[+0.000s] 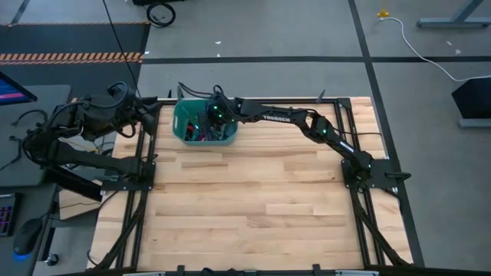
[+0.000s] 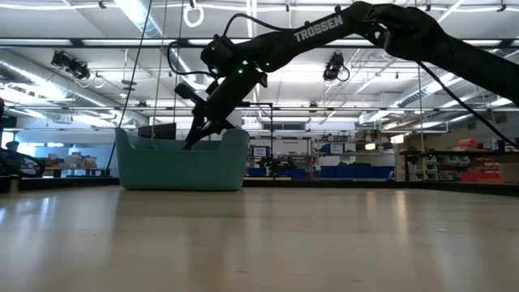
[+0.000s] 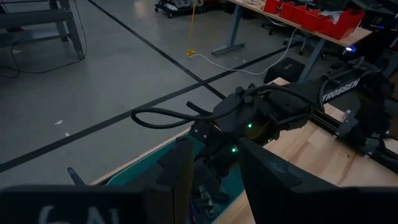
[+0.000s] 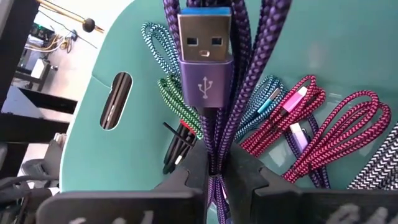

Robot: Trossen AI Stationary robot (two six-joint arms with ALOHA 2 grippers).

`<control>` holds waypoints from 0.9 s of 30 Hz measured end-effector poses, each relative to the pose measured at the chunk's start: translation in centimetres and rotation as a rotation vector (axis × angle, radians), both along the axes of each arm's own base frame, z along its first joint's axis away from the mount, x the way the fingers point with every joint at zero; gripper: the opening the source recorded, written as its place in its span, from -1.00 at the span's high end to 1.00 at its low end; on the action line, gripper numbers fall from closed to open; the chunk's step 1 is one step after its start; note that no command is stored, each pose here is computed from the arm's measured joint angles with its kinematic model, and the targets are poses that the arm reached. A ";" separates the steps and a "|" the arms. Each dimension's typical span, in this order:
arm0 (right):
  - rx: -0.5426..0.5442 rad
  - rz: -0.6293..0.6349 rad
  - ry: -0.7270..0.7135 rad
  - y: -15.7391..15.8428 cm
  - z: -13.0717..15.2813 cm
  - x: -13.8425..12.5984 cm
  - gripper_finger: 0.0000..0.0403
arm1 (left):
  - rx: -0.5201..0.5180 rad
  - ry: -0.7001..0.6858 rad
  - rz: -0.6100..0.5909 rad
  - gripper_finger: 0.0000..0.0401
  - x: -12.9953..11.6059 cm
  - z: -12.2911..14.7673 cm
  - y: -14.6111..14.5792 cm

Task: Pick and place USB-C Cables
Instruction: Put the purple USB charger cable into the green bin

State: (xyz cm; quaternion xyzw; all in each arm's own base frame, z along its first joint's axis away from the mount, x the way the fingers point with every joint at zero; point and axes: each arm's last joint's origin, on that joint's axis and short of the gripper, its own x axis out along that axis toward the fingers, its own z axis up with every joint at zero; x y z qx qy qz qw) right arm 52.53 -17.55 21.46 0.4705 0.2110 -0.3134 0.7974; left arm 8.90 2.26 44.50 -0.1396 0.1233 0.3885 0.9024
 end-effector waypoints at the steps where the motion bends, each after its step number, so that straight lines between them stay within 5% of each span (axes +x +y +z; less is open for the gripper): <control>1: 0.002 -0.002 -0.001 0.0 0.0 0.0 0.82 | 0.000 0.000 0.000 0.34 0.0 0.0 0.0; 13: 0.025 -0.036 0.043 0.0 -0.4 -0.4 0.64 | -0.001 -0.001 0.000 0.34 0.0 0.0 0.0; 21: 0.024 -0.001 0.035 -0.7 0.5 -0.8 0.32 | -0.003 -0.002 -0.002 0.34 0.0 0.0 0.0; 27: -0.142 0.067 0.072 -0.1 3.7 -1.8 0.14 | -0.003 -0.001 -0.003 0.34 0.0 0.0 0.0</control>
